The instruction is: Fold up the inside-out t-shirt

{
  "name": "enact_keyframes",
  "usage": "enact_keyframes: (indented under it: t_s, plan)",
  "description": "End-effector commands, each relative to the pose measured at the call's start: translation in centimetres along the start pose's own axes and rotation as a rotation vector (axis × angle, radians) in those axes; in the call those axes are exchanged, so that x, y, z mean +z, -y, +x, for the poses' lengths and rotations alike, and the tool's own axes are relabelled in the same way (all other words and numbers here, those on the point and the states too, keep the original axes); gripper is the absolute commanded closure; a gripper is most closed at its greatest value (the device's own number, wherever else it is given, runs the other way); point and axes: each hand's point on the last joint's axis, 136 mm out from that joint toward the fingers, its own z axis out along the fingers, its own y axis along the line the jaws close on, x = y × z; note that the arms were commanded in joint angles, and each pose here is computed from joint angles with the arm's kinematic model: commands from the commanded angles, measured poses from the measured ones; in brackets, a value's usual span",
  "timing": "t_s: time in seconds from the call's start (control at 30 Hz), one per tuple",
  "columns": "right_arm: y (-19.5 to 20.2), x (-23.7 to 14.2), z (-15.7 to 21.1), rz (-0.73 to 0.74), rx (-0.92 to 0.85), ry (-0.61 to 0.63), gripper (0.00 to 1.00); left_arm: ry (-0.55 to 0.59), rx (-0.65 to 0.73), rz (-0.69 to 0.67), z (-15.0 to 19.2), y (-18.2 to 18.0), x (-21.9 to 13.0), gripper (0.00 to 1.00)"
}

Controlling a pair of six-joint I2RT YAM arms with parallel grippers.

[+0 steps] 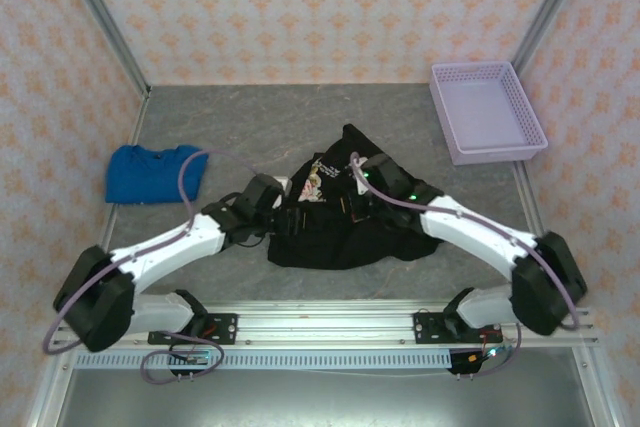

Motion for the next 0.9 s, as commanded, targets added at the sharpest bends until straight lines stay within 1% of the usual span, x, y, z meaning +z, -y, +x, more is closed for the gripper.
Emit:
enact_keyframes:
  t_s: [0.0, 0.07, 0.13, 0.2, 0.27, 0.37, 0.43, 0.47, 0.6, 0.63, 0.7, 0.8, 0.83, 0.87]
  plan:
    - [-1.9, -2.0, -0.7, -0.119, -0.038, 0.070, 1.00, 0.119, 0.034, 0.072, -2.5, 1.7, -1.6, 0.41]
    - [-2.0, -3.1, -1.1, -0.134, -0.024, 0.104, 1.00, 0.114, 0.055, 0.104, -2.8, 2.5, -2.1, 0.40]
    - [-2.1, -3.4, -1.1, -0.162, 0.003, 0.108, 1.00, 0.102, 0.082, 0.155, -2.9, 3.6, -2.3, 0.38]
    - [-2.0, -3.6, -1.2, -0.177, 0.033, 0.105, 1.00, 0.102, 0.129, 0.197, -3.1, 4.8, -2.5, 0.36]
    - [-2.1, -3.7, -1.4, -0.187, 0.052, 0.101, 1.00, 0.105, 0.208, 0.208, -3.5, 5.9, -2.7, 0.33]
    - [-1.8, -3.7, -1.6, -0.179, 0.081, 0.092, 1.00, 0.082, 0.348, 0.161, -3.3, 6.9, -1.9, 0.29]
    - [-1.8, -3.8, -1.7, -0.180, 0.096, 0.091, 1.00, 0.070, 0.435, 0.110, -3.2, 7.2, -1.1, 0.23]
    - [-1.9, -3.8, -1.8, -0.185, 0.103, 0.092, 1.00, 0.065, 0.473, 0.089, -3.2, 7.4, -0.6, 0.21]
    - [-1.8, -3.9, -1.7, -0.186, 0.125, 0.089, 1.00, 0.077, 0.516, 0.019, -4.2, 7.6, 1.6, 0.20]
    - [-1.7, -3.9, -1.6, -0.184, 0.128, 0.091, 1.00, 0.079, 0.517, 0.021, -4.4, 7.8, 2.3, 0.22]
    - [-1.2, -4.0, -1.4, -0.162, 0.140, 0.092, 1.00, 0.070, 0.515, 0.040, -4.6, 8.5, 3.3, 0.32]
    - [-0.3, -4.6, -1.2, -0.118, 0.158, 0.109, 1.00, 0.045, 0.489, 0.073, -4.7, 9.4, 4.3, 0.66]
    - [0.5, -4.9, -1.2, -0.072, 0.165, 0.119, 1.00, 0.033, 0.464, 0.098, -4.8, 9.9, 4.2, 0.80]
    - [1.7, -5.2, -1.0, 0.003, 0.178, 0.127, 0.96, 0.016, 0.419, 0.129, -5.0, 10.3, 3.8, 0.95]
